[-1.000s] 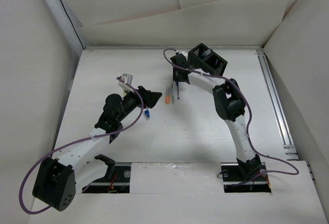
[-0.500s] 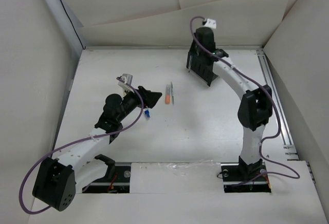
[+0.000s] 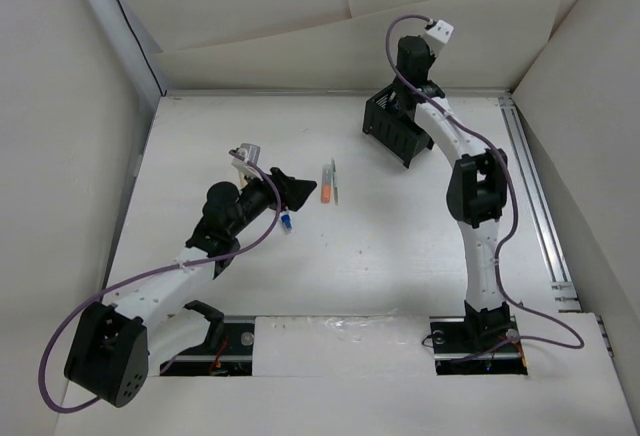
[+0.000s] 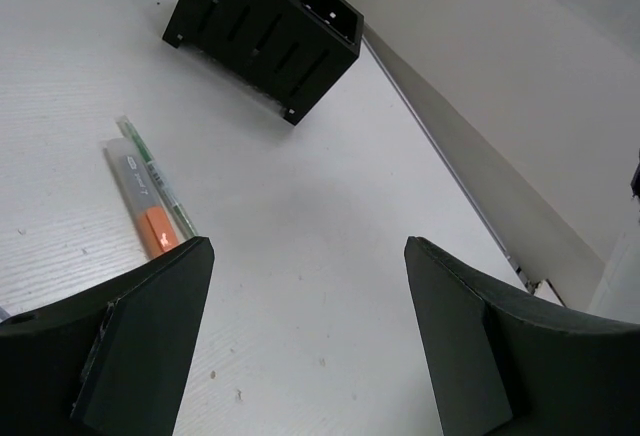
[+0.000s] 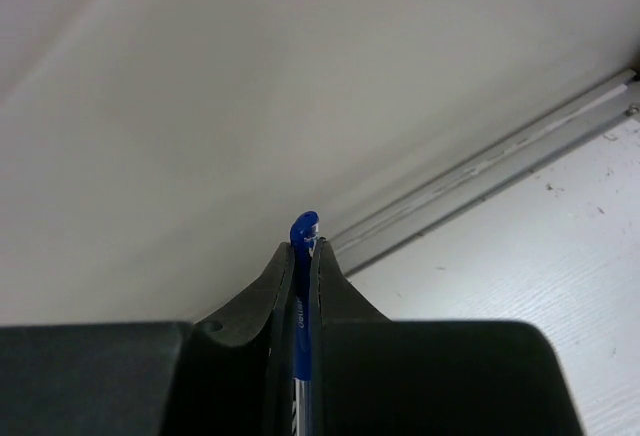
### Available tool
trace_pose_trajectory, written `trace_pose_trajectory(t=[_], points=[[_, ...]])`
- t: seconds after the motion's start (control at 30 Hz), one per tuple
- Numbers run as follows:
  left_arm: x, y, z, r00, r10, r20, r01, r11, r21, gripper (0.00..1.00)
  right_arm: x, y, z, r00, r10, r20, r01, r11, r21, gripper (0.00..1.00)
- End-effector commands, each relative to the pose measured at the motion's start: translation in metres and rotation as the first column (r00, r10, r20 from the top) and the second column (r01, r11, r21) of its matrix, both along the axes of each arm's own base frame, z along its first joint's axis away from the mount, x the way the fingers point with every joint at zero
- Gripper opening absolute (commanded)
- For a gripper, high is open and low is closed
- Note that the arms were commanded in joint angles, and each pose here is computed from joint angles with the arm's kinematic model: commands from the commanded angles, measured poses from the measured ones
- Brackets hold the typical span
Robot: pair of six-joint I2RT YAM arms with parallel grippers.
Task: Sort the stationery into containers
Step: Place the pen in the storage box.
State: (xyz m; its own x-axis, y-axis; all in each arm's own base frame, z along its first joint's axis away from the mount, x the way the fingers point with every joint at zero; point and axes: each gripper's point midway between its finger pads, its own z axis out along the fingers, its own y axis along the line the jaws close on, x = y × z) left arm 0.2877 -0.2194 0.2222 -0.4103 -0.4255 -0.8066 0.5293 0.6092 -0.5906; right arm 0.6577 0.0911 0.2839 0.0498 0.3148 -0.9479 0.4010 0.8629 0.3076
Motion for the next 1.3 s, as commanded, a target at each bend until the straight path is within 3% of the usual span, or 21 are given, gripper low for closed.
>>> trace_pose_trajectory(t=[0.0,0.33,0.57,0.63,0.67,0.8,0.93,1.03,1.1,1.13,1.17,1.23,1.27], points=[[0.0,-0.005,0.019,0.998,-0.022,0.058,0.024,0.999,-0.034,0.74,0.002,-0.004,0.034,0.993,-0.048,0.104,0.051,0.998,-0.024,0.0],[0.003,-0.006,0.016,0.999,-0.022,0.046,0.024,0.999,-0.028,0.74,-0.006,0.007,0.003,0.992,-0.09,0.09,0.105,0.979,-0.176,0.0],[0.003,-0.006,0.016,0.999,-0.022,0.046,0.024,0.999,-0.028,0.74,-0.027,0.025,-0.018,0.995,-0.07,0.065,0.08,0.979,-0.187,0.0],[0.002,-0.006,0.02,0.998,-0.022,0.056,0.024,0.999,-0.033,0.74,-0.034,0.034,-0.02,0.997,-0.06,0.053,0.069,0.979,-0.191,0.06],[0.002,-0.006,0.02,0.998,-0.022,0.056,0.024,0.999,-0.033,0.74,-0.038,0.032,-0.011,0.996,-0.061,0.065,0.072,0.98,-0.185,0.23],[0.002,-0.004,0.023,0.998,-0.013,0.064,0.015,0.999,-0.037,0.74,-0.058,0.039,0.01,0.996,-0.038,0.082,0.052,0.983,-0.177,0.57],[0.001,-0.004,0.026,0.997,-0.012,0.073,0.015,0.999,-0.041,0.74,-0.085,0.044,0.041,0.994,0.003,0.113,0.016,0.986,-0.163,0.64],[-0.002,-0.002,0.029,0.996,-0.012,0.085,0.016,0.999,-0.047,0.74,-0.109,0.056,0.047,0.993,0.073,0.092,-0.059,0.988,-0.143,0.64],[-0.002,-0.002,0.029,0.996,-0.012,0.085,0.016,0.999,-0.047,0.74,-0.118,0.079,0.029,0.979,0.199,0.034,-0.194,0.972,-0.13,0.55],[-0.004,-0.001,0.033,0.995,-0.011,0.095,0.016,0.999,-0.051,0.74,-0.128,0.09,0.022,0.966,0.26,0.007,-0.258,0.962,-0.086,0.38],[-0.004,-0.001,0.033,0.995,-0.011,0.095,0.016,0.999,-0.051,0.74,-0.132,0.112,0.011,0.923,0.385,-0.02,-0.386,0.92,-0.062,0.29],[-0.004,-0.001,0.033,0.995,-0.011,0.095,0.016,0.999,-0.051,0.74,-0.146,0.136,-0.031,0.859,0.499,-0.114,-0.504,0.864,-0.019,0.05],[-0.004,-0.001,0.033,0.995,-0.011,0.095,0.016,0.999,-0.051,0.74,-0.15,0.142,-0.042,0.835,0.532,-0.138,-0.537,0.844,0.0,0.0]])
